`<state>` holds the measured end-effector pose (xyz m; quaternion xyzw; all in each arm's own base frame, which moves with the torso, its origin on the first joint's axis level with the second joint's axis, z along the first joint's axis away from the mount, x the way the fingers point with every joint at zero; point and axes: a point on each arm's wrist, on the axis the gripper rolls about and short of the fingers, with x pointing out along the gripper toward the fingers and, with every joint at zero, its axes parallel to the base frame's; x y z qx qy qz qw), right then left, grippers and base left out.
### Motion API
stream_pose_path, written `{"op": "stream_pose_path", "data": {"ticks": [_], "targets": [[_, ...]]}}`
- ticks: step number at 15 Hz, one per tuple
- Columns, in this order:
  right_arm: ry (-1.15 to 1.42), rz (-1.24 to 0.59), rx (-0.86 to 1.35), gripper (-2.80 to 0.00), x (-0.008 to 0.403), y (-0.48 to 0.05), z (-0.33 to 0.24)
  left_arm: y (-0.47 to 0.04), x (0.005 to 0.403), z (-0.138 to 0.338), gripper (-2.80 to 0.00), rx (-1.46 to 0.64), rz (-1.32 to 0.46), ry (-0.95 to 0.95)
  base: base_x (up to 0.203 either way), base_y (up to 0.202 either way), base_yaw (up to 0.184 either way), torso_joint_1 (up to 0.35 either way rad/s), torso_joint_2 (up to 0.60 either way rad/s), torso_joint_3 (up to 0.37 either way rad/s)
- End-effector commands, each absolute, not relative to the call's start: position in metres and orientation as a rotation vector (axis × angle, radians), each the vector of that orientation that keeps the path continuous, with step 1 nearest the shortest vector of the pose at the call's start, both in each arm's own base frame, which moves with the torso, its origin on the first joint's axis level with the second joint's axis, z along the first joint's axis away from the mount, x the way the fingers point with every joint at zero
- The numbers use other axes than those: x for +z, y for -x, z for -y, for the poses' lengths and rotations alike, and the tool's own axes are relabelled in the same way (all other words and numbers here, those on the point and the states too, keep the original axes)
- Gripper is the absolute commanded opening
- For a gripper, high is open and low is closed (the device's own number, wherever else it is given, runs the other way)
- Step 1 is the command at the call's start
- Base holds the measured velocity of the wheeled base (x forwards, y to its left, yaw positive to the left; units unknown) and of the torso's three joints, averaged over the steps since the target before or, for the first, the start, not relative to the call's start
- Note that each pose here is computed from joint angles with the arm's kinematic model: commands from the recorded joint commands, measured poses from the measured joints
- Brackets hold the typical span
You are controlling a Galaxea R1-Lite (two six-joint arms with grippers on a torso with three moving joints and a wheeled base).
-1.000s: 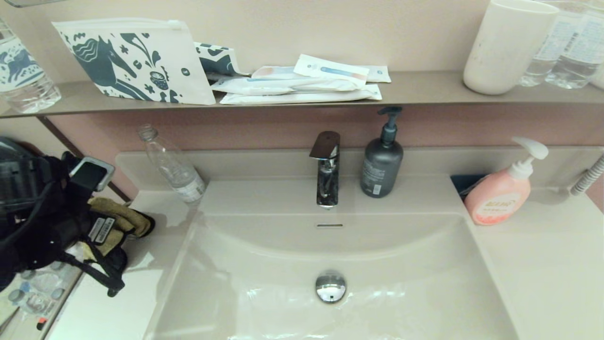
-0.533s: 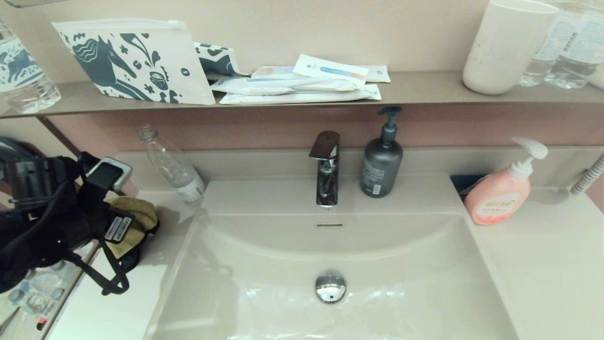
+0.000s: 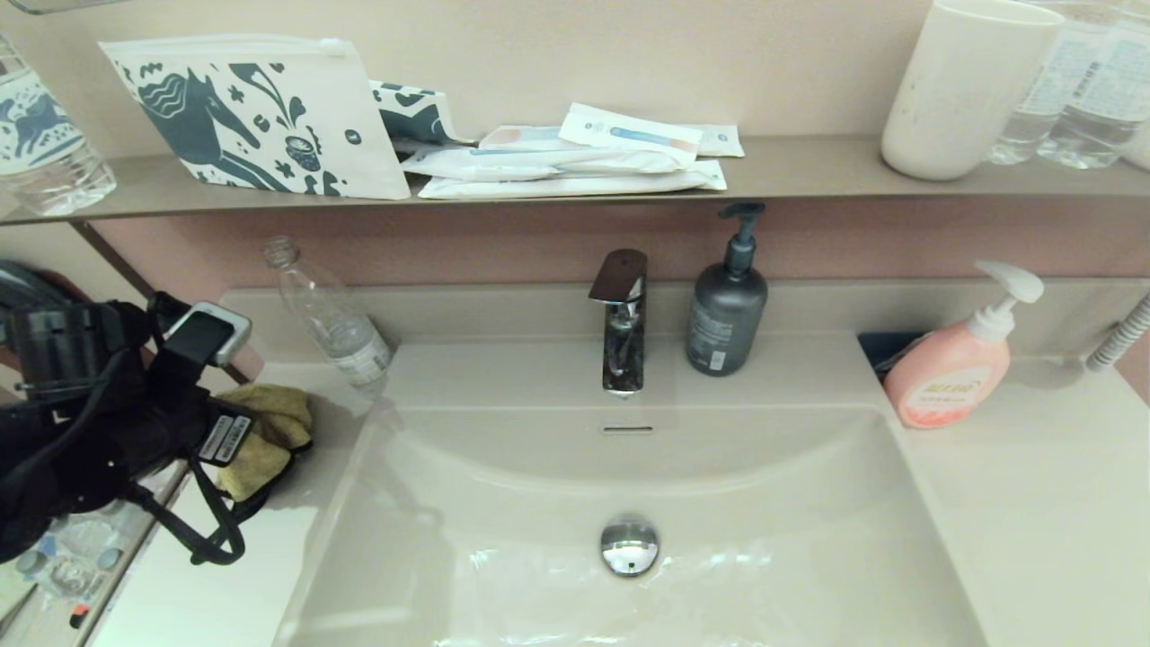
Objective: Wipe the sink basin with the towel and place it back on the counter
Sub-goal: Wipe the sink
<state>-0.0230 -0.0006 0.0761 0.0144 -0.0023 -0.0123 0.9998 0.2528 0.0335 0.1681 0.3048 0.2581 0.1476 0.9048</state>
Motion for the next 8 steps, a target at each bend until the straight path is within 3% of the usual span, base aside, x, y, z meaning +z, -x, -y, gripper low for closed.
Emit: {"op": "stream_pose_path", "data": {"ticks": [1,8], "targets": [[-0.029,0.003,-0.026,-2.80,0.076,0.023,0.001,-0.249,0.172,-0.032,0.00,0.308,-0.519,-0.635,0.000,0.000,0.000,0.000,0.00,0.000],[-0.029,0.003,-0.026,-2.80,0.076,0.023,0.001,-0.235,0.159,-0.016,0.00,0.238,-0.647,-0.554,0.000,0.000,0.000,0.000,0.00,0.000]]}}
